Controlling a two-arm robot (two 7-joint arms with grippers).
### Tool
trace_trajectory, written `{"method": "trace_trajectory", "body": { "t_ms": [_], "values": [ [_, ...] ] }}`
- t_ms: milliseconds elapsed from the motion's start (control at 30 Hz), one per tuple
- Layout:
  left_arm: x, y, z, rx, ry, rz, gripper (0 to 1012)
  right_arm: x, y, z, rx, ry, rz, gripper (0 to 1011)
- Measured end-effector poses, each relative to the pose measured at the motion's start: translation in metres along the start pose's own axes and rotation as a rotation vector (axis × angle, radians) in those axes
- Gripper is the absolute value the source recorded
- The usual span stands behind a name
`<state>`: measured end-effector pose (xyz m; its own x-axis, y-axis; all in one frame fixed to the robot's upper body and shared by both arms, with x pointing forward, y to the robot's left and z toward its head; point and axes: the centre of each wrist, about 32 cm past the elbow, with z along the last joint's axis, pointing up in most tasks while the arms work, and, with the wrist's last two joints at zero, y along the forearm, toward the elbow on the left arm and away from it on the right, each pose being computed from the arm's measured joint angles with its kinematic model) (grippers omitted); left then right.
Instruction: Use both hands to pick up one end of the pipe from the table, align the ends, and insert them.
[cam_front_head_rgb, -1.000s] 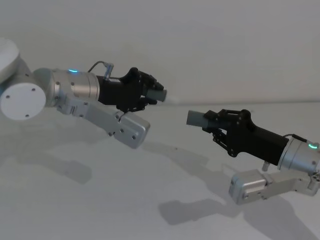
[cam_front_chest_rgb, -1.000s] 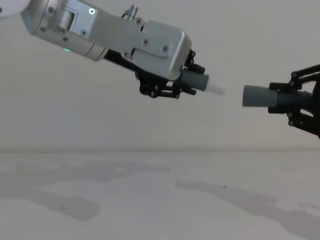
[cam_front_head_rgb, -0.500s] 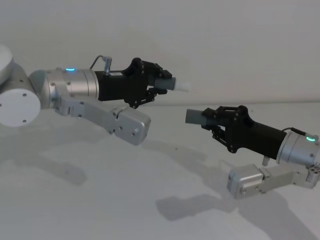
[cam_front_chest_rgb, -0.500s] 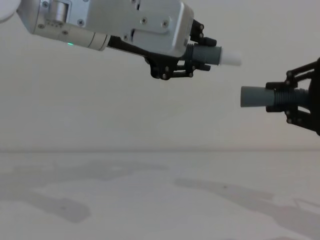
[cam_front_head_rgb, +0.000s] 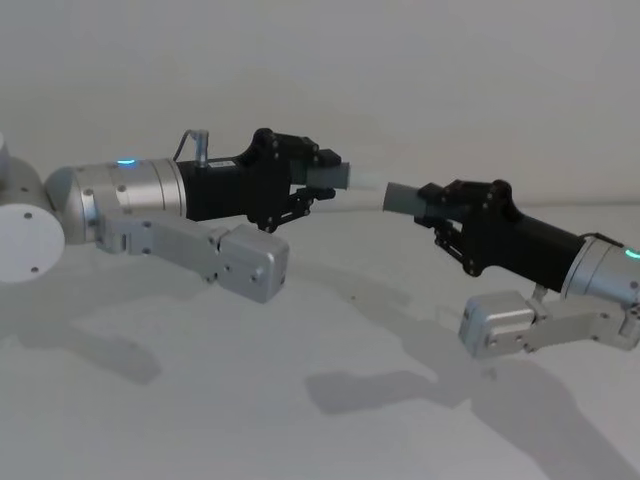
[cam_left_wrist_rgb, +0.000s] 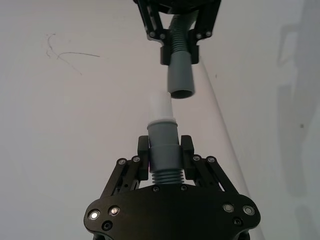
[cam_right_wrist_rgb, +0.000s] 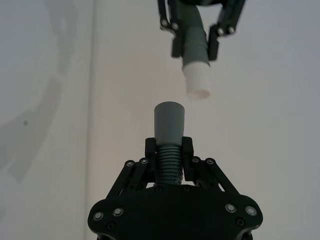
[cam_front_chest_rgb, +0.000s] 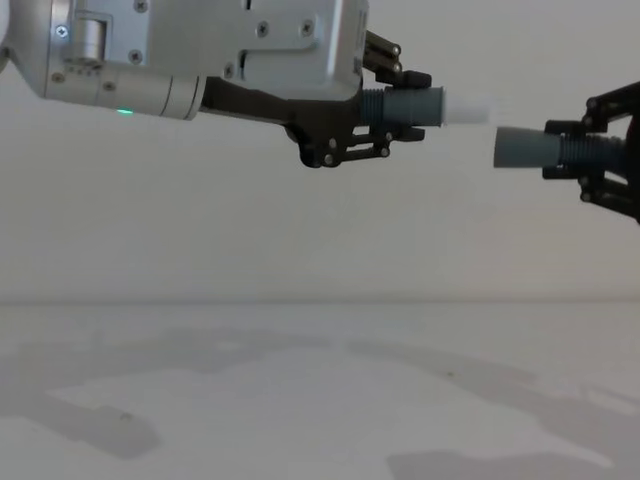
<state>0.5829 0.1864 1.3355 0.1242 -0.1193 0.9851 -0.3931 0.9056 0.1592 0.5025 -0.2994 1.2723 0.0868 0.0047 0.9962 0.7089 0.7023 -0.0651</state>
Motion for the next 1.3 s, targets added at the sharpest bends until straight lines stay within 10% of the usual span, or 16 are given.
{"method": "trace_trajectory", "body": {
  "t_ms": [1300],
  "values": [
    [-0.0037, 0.0086, 0.0030, -0.003, 0.009, 0.017, 358, 0.021, -0.021, -0.006, 0.066, -0.030, -0.031, 262]
  ]
}}
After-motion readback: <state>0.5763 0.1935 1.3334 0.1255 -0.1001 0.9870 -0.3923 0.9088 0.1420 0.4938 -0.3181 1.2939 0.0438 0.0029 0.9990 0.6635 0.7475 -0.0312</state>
